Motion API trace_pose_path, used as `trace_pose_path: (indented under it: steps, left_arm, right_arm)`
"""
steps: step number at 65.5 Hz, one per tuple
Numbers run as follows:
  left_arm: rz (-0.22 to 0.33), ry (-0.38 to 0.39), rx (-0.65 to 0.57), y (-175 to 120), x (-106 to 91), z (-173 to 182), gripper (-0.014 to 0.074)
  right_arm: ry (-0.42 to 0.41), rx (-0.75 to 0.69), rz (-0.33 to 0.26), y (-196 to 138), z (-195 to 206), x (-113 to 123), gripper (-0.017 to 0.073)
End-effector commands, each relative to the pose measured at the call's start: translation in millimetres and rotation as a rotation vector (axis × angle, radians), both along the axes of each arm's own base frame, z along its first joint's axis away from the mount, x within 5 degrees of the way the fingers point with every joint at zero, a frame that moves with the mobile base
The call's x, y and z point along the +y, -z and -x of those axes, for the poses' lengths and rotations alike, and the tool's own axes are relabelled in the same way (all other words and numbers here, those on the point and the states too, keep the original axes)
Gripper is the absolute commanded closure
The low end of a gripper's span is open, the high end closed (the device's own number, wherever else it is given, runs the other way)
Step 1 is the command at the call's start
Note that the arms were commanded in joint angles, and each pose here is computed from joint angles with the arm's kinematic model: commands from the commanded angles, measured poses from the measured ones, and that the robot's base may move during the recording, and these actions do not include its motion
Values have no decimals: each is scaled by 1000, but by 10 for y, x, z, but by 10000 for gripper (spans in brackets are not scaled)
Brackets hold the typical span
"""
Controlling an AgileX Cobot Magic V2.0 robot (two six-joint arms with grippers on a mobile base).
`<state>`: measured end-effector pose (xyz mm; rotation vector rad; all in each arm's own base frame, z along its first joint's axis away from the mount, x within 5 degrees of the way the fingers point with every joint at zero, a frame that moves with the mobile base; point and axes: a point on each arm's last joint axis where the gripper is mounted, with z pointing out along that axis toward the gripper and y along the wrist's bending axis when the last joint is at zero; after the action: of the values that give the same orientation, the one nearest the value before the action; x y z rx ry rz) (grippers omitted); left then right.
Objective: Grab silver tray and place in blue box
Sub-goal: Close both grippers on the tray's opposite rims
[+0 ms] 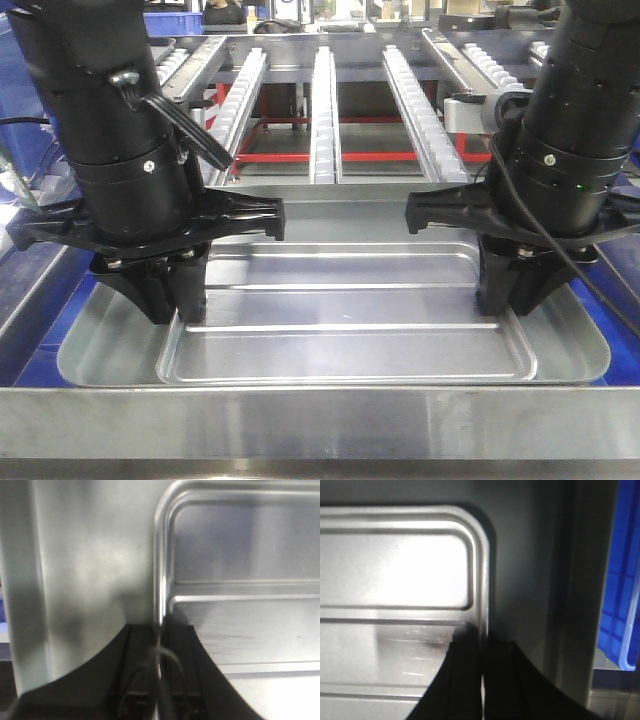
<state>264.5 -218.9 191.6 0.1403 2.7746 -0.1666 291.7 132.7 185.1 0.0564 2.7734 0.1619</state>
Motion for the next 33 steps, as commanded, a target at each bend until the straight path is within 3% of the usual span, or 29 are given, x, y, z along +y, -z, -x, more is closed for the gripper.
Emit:
trace_pose_path:
  steps: [1, 19, 33]
  left_arm:
    - [48, 2, -54, -207, -33, -3, 605]
    - [52, -1, -51, -207, -35, -1, 605]
    - [57, -7, -45, -218, -36, 4, 604]
  right_arm:
    - [-12, -65, -13, -175, -34, -1, 504]
    - [16, 7, -11, -150, 23, -11, 504]
    - [13, -18, -21, -191, -10, 3, 504]
